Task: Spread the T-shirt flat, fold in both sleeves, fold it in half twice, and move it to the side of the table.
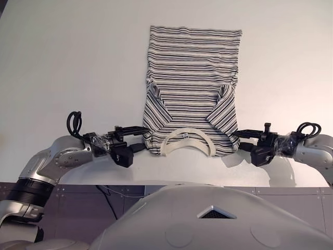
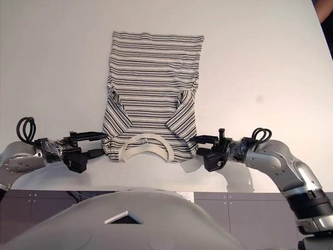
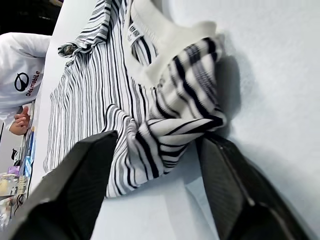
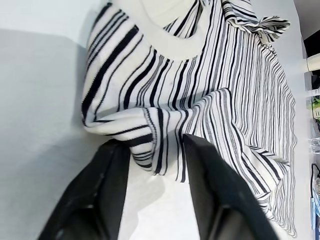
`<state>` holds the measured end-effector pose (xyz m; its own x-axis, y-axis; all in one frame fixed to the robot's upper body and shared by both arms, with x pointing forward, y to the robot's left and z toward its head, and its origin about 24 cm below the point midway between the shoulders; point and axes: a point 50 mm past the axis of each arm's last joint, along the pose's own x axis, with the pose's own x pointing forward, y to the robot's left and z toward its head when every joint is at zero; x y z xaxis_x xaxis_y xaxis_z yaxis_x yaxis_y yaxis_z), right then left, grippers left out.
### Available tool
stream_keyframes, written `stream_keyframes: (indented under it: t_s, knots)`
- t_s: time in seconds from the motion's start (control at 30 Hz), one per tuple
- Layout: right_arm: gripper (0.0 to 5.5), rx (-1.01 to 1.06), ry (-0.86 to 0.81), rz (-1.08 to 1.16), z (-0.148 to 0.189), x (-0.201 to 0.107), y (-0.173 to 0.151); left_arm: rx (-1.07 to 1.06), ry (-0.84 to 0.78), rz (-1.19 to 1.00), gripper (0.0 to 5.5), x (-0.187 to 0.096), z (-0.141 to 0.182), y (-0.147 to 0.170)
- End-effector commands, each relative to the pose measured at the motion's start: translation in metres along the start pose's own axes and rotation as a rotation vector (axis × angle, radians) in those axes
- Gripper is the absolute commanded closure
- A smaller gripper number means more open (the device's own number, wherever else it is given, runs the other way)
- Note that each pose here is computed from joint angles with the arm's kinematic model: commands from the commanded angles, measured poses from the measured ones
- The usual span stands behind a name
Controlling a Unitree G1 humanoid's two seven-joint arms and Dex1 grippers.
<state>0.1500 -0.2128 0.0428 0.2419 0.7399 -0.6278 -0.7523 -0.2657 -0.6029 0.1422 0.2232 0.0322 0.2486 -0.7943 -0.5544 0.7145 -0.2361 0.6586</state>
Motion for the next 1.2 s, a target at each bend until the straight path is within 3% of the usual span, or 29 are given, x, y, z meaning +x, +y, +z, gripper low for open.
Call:
stream_keyframes:
  t_s: [0.03,0.23,0.47,0.67,0.9,1.0,1.13,1.2]
  knots:
    - [4.43,0.007,0.003,0.071,0.000,0.005,0.013,-0.063,0.041,-0.201,3.23,0.003,-0.004,-0.036]
    - [5.38,0.008,0.000,0.045,0.000,0.011,0.012,-0.068,0.041,-0.210,4.15,0.001,-0.008,-0.036]
    - [5.40,0.058,-0.010,-0.004,0.000,0.013,0.007,-0.191,0.048,-0.101,5.37,0.004,-0.010,-0.023]
    - [5.40,0.226,-0.115,0.059,0.022,0.002,0.013,-0.397,-0.021,-0.102,5.39,0.000,0.012,-0.025]
    - [5.40,0.682,-0.236,0.157,0.048,-0.032,0.017,-0.862,-0.104,-0.211,5.39,-0.037,0.052,-0.028]
    - [5.40,0.767,-0.260,0.041,0.043,-0.037,-0.005,-0.914,-0.134,-0.120,5.39,-0.040,0.049,-0.004]
    - [5.40,0.815,-0.173,-0.324,0.004,-0.032,-0.065,-0.816,-0.124,0.317,5.39,-0.027,0.008,0.076]
    - [5.40,0.792,-0.120,-0.398,-0.014,-0.025,-0.087,-0.730,-0.090,0.407,5.39,-0.017,-0.008,0.102]
